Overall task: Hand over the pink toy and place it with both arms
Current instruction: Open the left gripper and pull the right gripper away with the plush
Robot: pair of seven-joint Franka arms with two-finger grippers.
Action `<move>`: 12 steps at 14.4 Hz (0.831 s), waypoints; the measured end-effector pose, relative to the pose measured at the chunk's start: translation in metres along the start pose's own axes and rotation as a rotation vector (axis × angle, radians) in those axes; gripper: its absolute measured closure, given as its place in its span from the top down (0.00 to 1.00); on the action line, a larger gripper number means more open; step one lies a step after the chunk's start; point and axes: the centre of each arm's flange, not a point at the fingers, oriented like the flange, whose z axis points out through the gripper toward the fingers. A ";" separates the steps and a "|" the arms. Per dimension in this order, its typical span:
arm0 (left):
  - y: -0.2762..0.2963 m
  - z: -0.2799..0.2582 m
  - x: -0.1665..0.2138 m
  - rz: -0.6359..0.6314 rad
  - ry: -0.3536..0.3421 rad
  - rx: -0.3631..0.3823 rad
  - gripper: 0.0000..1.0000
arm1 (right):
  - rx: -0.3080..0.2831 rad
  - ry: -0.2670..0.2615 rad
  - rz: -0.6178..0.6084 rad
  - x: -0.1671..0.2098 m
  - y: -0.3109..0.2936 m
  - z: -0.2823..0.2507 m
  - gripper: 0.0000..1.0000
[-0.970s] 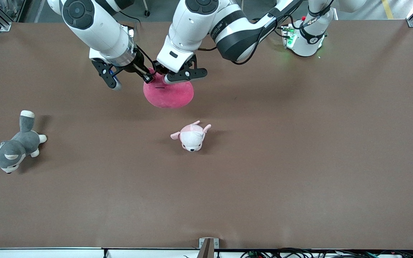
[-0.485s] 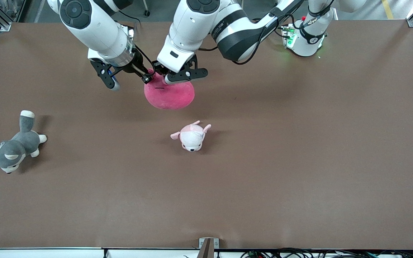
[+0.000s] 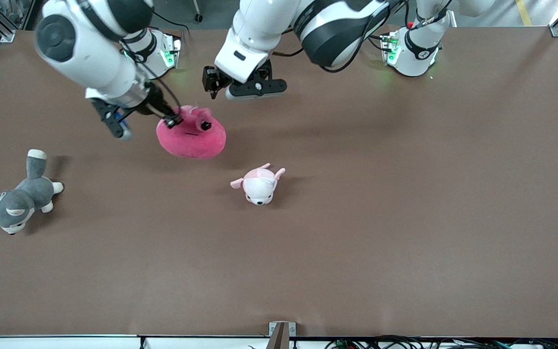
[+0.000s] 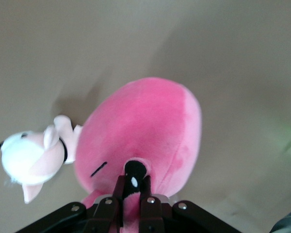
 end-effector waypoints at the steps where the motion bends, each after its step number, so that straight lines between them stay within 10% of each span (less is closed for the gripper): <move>1: -0.008 -0.018 0.003 0.024 0.008 0.028 0.95 | 0.003 -0.002 -0.010 0.023 0.006 0.003 0.15; 12: -0.158 -0.212 0.056 0.358 0.062 0.319 1.00 | 0.011 -0.004 -0.128 0.195 0.056 0.101 0.12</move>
